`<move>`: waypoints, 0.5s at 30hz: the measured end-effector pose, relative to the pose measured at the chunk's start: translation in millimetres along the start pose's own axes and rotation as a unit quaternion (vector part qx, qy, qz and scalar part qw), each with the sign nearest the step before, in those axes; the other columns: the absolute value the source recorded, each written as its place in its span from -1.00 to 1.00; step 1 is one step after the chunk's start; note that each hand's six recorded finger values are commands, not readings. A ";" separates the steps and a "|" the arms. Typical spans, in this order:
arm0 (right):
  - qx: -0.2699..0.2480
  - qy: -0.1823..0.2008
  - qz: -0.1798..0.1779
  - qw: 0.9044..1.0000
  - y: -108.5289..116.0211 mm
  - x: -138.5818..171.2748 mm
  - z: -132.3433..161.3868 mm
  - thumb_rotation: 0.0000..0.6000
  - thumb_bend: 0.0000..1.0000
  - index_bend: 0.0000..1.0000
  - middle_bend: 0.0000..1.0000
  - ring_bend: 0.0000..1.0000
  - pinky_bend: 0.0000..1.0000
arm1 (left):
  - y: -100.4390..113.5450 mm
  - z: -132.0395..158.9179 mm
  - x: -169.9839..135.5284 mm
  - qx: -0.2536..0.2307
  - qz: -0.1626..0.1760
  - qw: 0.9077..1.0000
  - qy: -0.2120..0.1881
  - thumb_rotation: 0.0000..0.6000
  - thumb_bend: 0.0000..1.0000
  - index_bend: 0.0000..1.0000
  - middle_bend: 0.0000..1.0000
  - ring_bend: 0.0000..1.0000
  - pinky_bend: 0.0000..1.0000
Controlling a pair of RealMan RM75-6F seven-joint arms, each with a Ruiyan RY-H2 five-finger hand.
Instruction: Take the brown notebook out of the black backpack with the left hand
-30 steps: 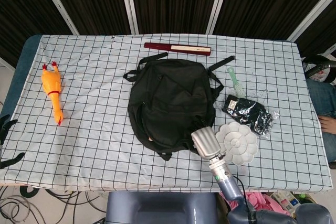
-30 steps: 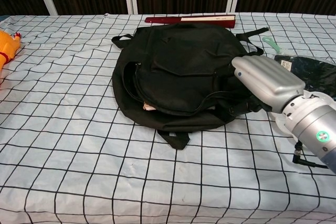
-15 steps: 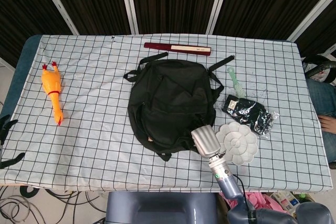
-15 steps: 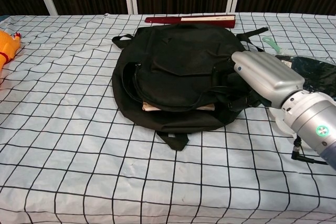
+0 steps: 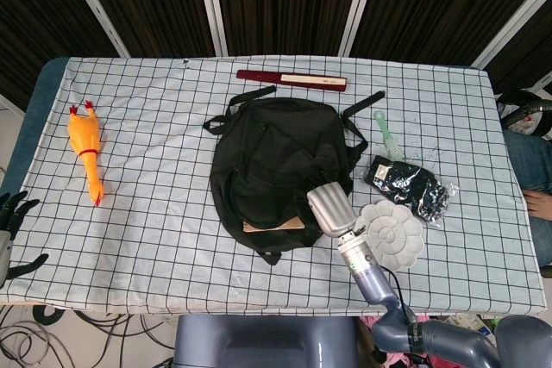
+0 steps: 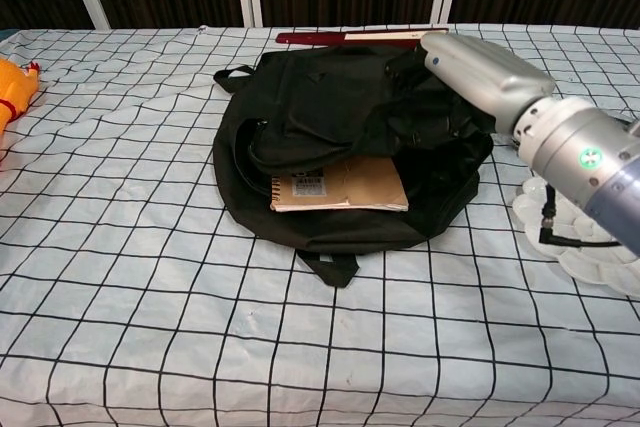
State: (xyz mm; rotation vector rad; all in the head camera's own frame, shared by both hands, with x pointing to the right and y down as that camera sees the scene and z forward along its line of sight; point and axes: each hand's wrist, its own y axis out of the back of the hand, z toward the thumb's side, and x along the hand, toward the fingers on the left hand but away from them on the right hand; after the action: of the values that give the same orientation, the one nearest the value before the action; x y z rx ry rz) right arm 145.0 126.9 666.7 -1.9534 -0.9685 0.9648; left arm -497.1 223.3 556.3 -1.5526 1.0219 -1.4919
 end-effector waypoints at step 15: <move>-0.028 -0.049 0.012 0.998 44.9 -83.2 -26.1 1.00 -0.16 0.48 0.30 -0.25 -0.68 | -9.2 19.4 1.1 -0.004 -0.007 0.999 -0.036 1.00 -0.77 -0.65 -0.72 -1.00 -1.00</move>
State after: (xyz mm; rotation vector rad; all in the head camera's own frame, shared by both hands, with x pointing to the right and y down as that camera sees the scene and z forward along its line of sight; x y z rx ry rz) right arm 144.6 28.8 664.7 -1.9826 -1.0400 1.0658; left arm -477.2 225.8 564.1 -1.6099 0.9780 -1.4326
